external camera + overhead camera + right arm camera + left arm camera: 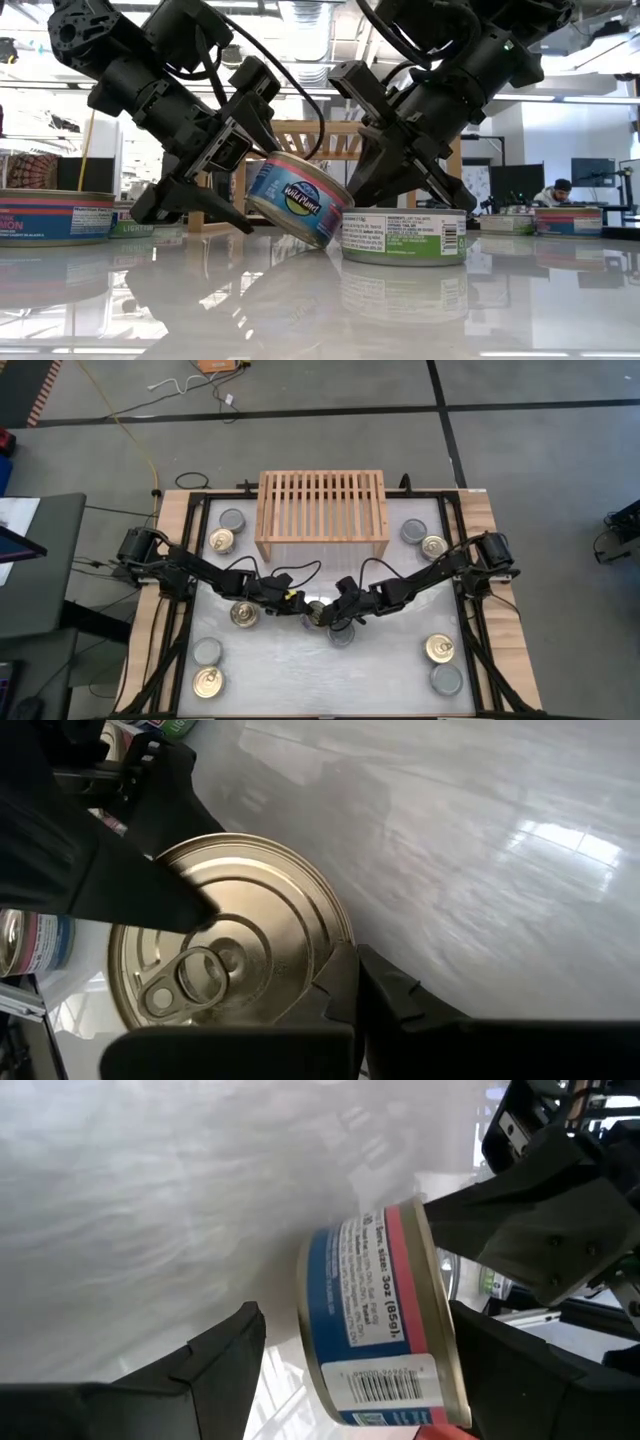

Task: Stack canned seafood by type on shelf
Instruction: Put the blue-pink tuna can on the shelf

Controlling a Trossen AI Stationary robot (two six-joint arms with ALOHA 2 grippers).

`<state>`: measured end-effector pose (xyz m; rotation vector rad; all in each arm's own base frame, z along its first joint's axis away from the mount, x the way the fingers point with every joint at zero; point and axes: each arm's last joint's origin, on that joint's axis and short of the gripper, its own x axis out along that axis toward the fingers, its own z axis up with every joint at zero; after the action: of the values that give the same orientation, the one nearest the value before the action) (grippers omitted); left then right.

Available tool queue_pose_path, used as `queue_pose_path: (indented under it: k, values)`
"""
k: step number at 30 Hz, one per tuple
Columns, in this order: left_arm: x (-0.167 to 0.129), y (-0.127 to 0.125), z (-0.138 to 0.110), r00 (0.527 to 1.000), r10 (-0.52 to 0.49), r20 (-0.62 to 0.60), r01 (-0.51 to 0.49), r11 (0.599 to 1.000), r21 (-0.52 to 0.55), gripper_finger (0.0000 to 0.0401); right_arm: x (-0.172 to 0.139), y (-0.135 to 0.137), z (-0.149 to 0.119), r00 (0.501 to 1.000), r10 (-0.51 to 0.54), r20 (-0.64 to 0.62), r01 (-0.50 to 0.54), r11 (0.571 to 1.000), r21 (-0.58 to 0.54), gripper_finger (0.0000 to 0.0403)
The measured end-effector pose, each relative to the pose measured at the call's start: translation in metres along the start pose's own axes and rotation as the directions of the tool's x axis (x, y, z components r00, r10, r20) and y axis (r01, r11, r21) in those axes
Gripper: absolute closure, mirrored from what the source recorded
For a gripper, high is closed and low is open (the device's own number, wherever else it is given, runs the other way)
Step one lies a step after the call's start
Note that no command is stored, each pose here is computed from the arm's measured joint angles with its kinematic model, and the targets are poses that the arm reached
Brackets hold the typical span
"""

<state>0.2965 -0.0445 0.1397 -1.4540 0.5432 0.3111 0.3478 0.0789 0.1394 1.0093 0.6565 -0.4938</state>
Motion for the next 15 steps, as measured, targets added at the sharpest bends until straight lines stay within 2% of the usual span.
queue_pose_path:
  k: [15]
  values:
    - [0.0,0.0,0.0006,1.0,0.0,-0.015,0.0,1.0,-0.014,0.0119,-0.0029,0.0018,0.0018,1.0,0.008,0.01,-0.008,1.0,0.006,0.0378]
